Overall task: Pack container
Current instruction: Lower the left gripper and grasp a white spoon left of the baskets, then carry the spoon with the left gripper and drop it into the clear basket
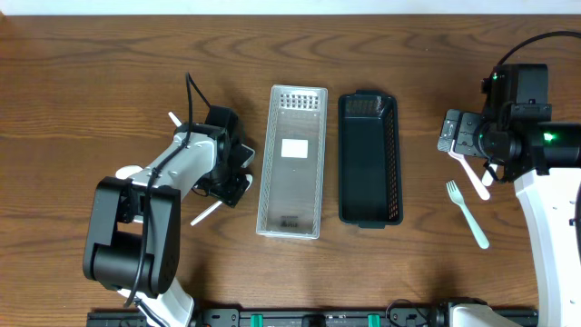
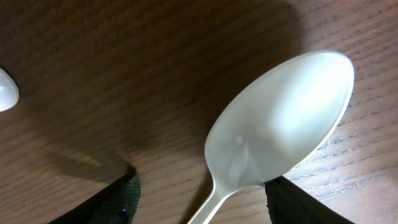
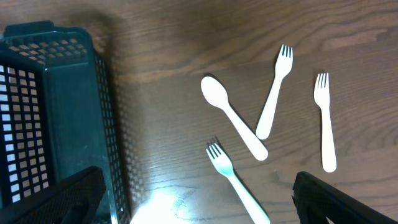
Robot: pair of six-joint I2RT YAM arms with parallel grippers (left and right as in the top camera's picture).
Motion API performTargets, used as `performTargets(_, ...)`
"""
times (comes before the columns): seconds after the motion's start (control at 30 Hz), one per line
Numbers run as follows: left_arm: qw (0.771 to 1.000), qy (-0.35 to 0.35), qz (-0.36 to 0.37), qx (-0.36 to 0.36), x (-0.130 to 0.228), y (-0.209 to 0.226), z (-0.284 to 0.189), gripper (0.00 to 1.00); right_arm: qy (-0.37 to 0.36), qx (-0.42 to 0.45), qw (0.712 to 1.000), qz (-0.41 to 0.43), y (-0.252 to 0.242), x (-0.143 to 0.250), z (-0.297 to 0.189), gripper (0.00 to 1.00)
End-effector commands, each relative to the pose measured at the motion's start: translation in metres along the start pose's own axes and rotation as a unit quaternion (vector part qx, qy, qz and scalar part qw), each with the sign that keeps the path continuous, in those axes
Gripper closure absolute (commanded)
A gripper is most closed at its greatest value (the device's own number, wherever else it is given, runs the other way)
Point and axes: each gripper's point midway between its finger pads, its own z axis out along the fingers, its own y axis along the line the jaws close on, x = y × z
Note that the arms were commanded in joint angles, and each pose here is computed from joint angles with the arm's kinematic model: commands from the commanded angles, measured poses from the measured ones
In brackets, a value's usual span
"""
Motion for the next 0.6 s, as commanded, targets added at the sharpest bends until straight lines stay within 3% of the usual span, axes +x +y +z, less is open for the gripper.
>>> performTargets(0.0,1.000,0.027,0.005,0.012,0.0109,-0.0049,0.0152,0.32,-0.009,0.008,1.000,0.005,-0.0052,-0.0044,-0.0038,0.01)
performTargets(0.1,1.000,0.027,0.005,0.013,0.0109,-0.0050,0.0151,0.36,-0.008,0.008,1.000,0.005,-0.0052,-0.0043,-0.0038,0.01)
performTargets(0.27,1.000,0.027,0.005,0.013,0.0109,-0.0049,0.0151,0.51,-0.008,0.008,1.000,0.005,-0.0052,-0.0043,-0.0038,0.01)
performTargets(0.33,1.000,0.028,0.005,0.013,0.0110,-0.0050,0.0151,0.62,-0.008,0.008,1.000,0.005,-0.0052,-0.0043,-0.0038,0.01)
performTargets(0.57,1.000,0.028,0.005,0.012,0.0110,-0.0049,0.0151,0.81,-0.008,0.008,1.000,0.005,-0.0052,-0.0043,-0.0038,0.01)
